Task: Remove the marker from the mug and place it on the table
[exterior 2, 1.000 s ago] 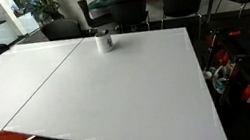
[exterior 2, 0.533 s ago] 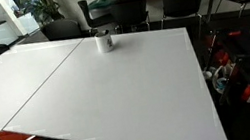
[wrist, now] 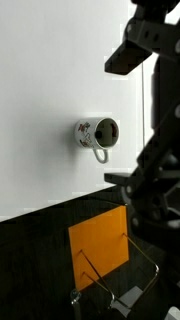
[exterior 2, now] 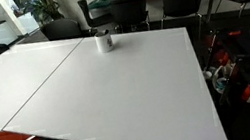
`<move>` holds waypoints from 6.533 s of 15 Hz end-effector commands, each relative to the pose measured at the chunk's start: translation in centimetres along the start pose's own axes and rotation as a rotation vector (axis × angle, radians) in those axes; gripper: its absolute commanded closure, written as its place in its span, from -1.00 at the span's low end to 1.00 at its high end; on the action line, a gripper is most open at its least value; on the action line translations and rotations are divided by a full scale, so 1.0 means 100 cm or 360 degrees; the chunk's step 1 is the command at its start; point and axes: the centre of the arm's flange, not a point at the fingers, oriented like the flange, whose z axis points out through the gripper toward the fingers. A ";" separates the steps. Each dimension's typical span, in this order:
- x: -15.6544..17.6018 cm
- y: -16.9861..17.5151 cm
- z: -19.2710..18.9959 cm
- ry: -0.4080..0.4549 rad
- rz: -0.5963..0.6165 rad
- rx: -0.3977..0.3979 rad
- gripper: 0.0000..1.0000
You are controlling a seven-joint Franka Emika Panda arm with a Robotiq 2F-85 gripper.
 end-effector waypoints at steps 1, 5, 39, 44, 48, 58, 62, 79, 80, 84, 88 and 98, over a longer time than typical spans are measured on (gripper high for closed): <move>0.019 0.006 0.025 0.0038 -0.0033 0.0015 -1.00; 0.027 0.010 0.048 0.0023 -0.0009 0.0011 -1.00; 0.080 -0.003 0.204 0.0014 0.0092 0.0108 -1.00; 0.092 0.007 0.233 -0.0010 0.0108 0.0124 -1.00; 0.099 0.013 0.252 -0.0026 0.0132 0.0168 -1.00; 0.104 0.012 0.276 -0.0010 0.0075 0.0298 -0.89; 0.107 0.005 0.283 0.0004 0.0058 0.0300 -0.86; 0.117 -0.013 0.297 0.0022 0.0029 0.0289 -0.10; 0.118 -0.012 0.297 0.0025 0.0030 0.0289 -0.06; 0.119 -0.012 0.295 0.0029 0.0031 0.0287 -0.06; 0.117 -0.011 0.293 0.0028 0.0035 0.0284 0.49; 0.115 -0.009 0.283 0.0038 0.0078 0.0267 0.89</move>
